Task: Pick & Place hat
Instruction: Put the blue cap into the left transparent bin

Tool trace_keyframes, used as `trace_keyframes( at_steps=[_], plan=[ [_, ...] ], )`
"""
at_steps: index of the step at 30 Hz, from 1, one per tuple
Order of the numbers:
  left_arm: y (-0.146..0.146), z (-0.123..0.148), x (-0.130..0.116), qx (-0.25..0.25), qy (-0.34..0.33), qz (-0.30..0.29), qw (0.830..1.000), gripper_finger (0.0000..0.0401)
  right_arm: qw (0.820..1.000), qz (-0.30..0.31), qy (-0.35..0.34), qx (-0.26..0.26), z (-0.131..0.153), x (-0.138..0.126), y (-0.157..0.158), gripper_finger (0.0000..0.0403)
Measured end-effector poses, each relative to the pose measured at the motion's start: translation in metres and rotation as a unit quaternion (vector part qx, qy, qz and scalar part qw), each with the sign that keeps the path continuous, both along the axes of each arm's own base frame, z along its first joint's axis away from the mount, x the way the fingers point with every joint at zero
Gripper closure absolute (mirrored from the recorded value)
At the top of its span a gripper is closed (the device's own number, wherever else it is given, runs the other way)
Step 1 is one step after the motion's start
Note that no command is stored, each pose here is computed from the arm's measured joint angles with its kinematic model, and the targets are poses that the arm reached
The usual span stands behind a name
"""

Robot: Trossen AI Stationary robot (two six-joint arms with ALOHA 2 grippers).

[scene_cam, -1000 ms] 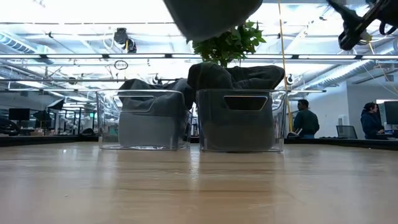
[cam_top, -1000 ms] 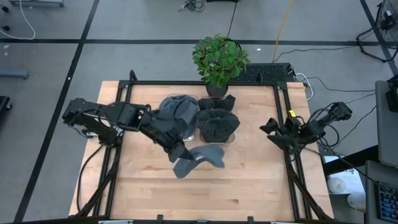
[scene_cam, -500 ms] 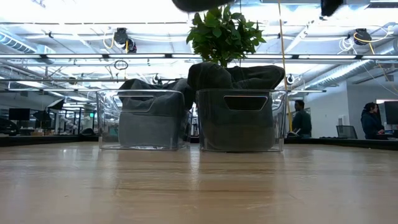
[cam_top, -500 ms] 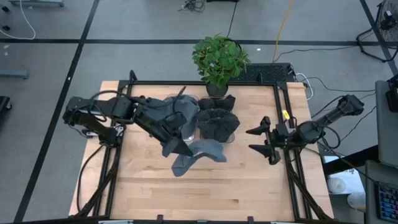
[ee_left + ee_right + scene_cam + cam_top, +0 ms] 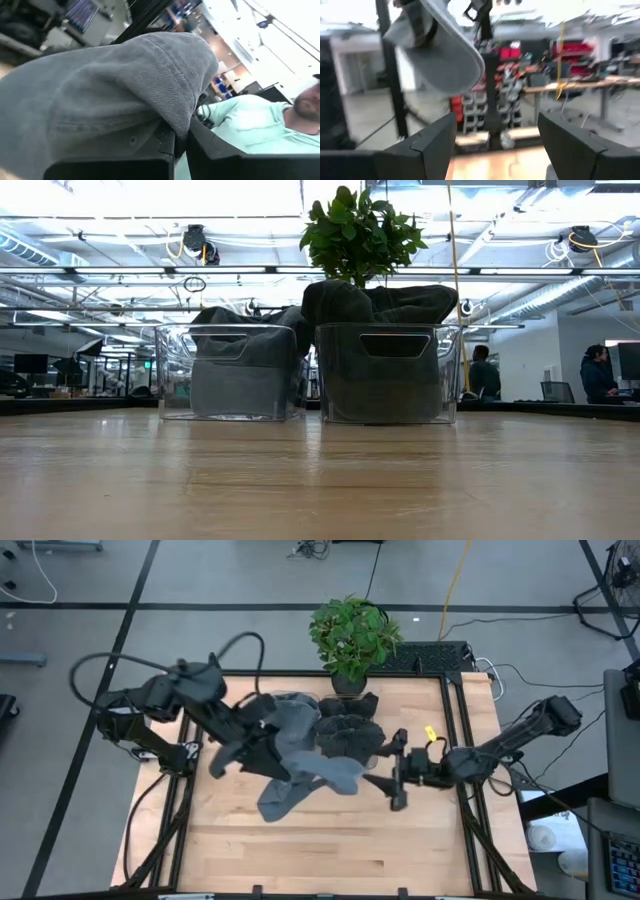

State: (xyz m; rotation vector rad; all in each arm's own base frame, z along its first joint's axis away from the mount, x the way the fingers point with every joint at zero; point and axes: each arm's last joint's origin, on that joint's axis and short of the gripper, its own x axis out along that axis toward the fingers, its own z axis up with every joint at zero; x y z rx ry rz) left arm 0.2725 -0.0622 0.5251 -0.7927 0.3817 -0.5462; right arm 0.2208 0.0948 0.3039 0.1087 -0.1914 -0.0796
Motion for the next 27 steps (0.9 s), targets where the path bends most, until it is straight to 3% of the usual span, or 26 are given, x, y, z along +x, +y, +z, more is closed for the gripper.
trace_keyframes(
  at_steps=[6,13,17,22,27],
  plan=[
    [0.002,0.020,-0.013,0.006,-0.046,-0.015,0.999,0.0386,0.999,-0.030,-0.017,0.000,0.014,0.035,0.000,0.0135],
    [0.000,0.017,-0.013,0.011,-0.037,-0.041,0.998,0.0386,0.999,-0.020,-0.040,-0.028,0.039,0.072,0.003,0.0135],
    [0.000,0.017,-0.013,0.017,-0.045,-0.050,0.998,0.0386,0.998,-0.030,-0.042,-0.028,0.044,0.086,0.002,0.0135],
    [0.000,0.017,-0.014,0.024,-0.051,-0.052,0.997,0.0386,0.998,0.019,-0.051,-0.032,0.047,0.101,0.008,0.0135],
    [0.000,0.017,-0.014,0.024,-0.049,-0.060,0.997,0.0386,0.998,0.020,-0.057,-0.028,0.051,0.110,0.010,0.0135]
  ],
)
